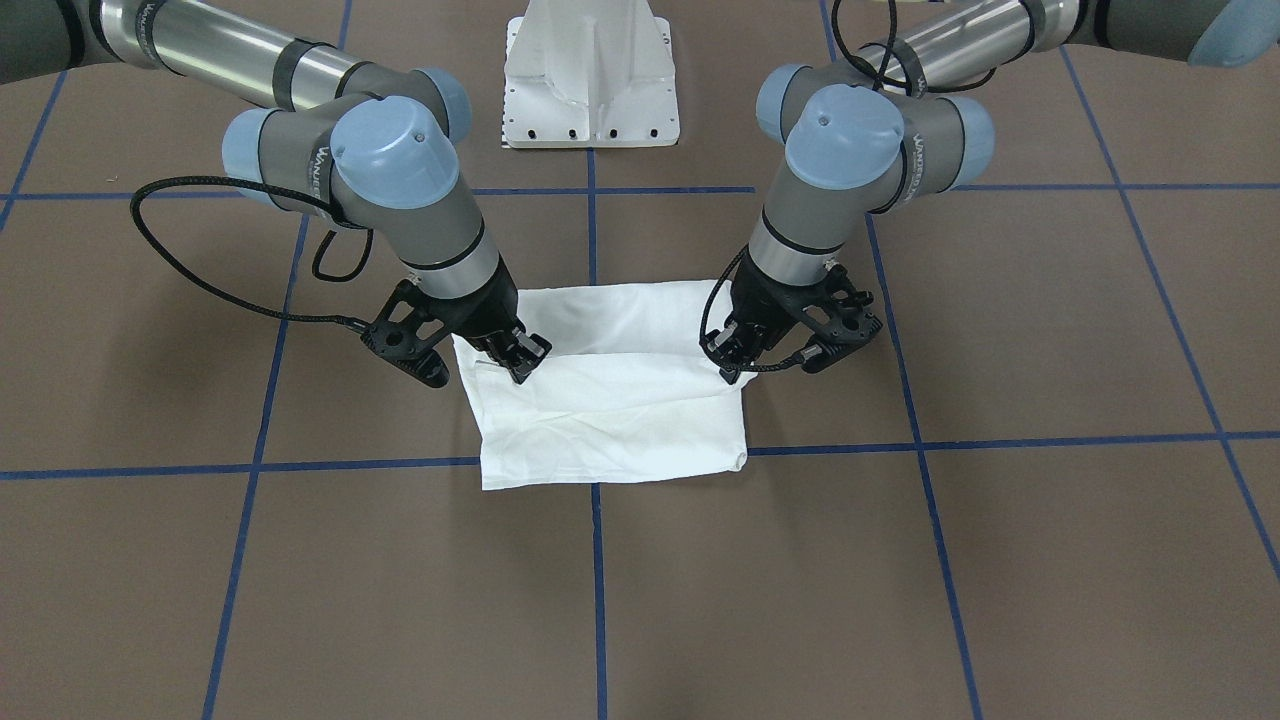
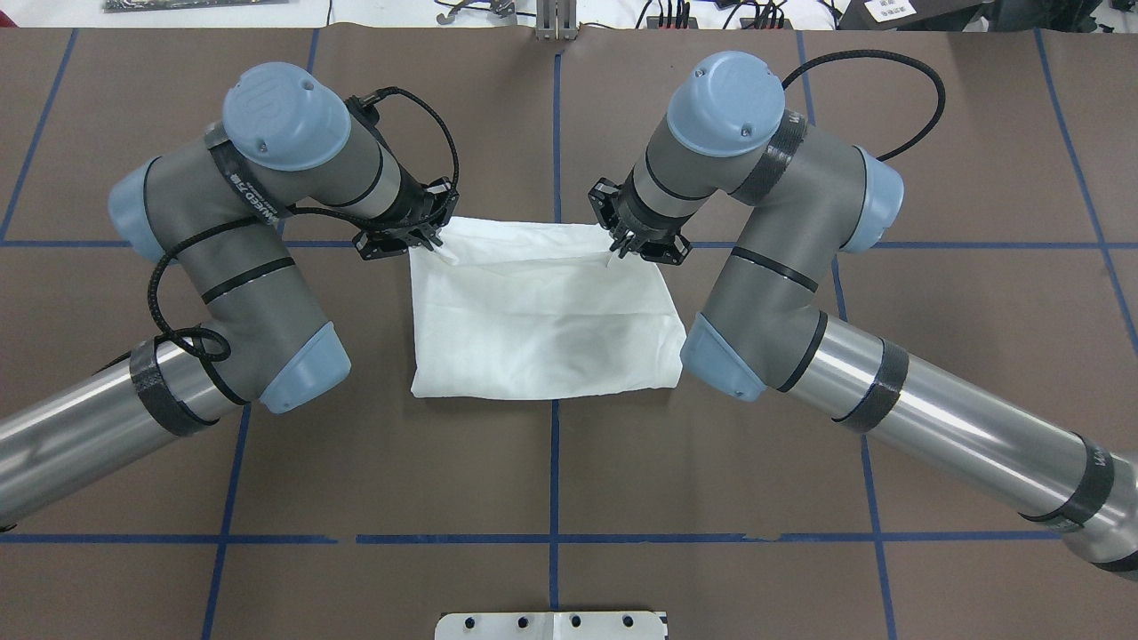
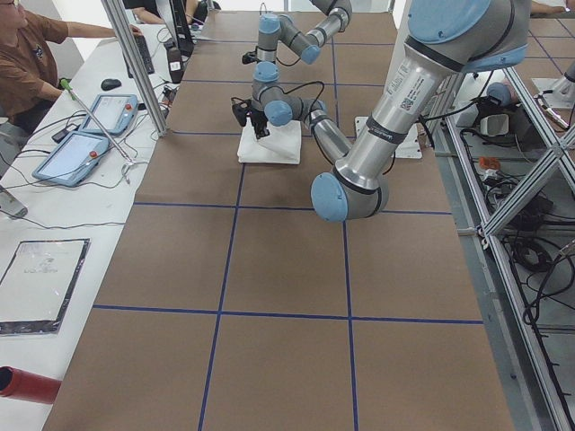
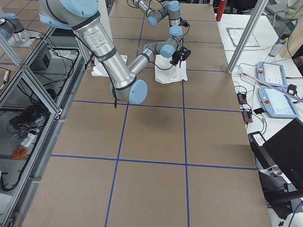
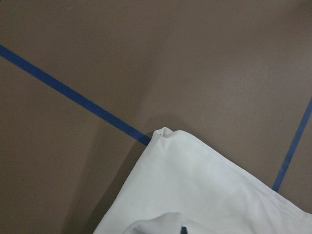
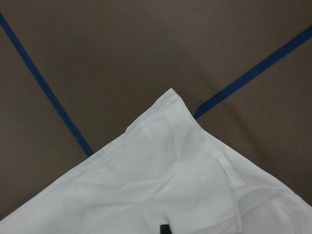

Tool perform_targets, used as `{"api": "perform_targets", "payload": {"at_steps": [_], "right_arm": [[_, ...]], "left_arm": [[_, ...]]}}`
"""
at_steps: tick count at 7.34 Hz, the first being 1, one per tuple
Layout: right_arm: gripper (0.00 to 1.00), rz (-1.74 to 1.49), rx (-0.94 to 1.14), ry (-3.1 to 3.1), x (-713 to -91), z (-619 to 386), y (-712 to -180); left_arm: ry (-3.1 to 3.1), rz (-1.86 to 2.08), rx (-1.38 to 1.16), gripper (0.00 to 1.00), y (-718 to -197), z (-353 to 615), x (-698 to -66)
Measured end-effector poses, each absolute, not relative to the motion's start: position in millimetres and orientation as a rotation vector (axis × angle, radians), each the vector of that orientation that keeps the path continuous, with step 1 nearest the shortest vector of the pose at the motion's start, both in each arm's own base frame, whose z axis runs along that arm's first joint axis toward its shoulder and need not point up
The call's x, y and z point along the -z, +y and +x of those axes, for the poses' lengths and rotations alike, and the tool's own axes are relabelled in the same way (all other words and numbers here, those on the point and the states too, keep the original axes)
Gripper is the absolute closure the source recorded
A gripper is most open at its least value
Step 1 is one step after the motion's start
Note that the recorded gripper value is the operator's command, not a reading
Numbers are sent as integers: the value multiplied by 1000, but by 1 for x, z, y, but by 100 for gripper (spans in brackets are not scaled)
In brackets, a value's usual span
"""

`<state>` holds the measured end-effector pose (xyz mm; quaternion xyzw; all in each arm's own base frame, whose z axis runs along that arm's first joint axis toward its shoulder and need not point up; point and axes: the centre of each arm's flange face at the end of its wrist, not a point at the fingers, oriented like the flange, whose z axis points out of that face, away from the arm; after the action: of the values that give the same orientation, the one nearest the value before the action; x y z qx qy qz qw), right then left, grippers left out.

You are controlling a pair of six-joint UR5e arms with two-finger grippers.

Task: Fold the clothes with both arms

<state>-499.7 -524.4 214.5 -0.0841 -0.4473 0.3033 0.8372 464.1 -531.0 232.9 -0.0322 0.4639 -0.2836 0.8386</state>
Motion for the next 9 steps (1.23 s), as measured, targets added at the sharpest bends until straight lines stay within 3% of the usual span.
{"api": "perform_targets", "payload": {"at_steps": [2, 3, 4, 5, 9], "right_arm": [[100, -180, -639, -944, -215, -502, -526], [93, -179, -638, -947, -212, -503, -526], [1, -178, -636, -951, -210, -503, -527], [0, -176, -634, -955, -207, -504, -527], [0, -214, -637, -992, -196, -471, -552]], "left_arm": [[992, -71, 595, 100, -535, 467, -225], [996, -76, 591, 100, -535, 468, -223], [998, -79, 591, 47, -535, 468, -223], [996, -82, 593, 0, -535, 467, -223], [975, -34, 602, 0, -562, 437, -231]]}}
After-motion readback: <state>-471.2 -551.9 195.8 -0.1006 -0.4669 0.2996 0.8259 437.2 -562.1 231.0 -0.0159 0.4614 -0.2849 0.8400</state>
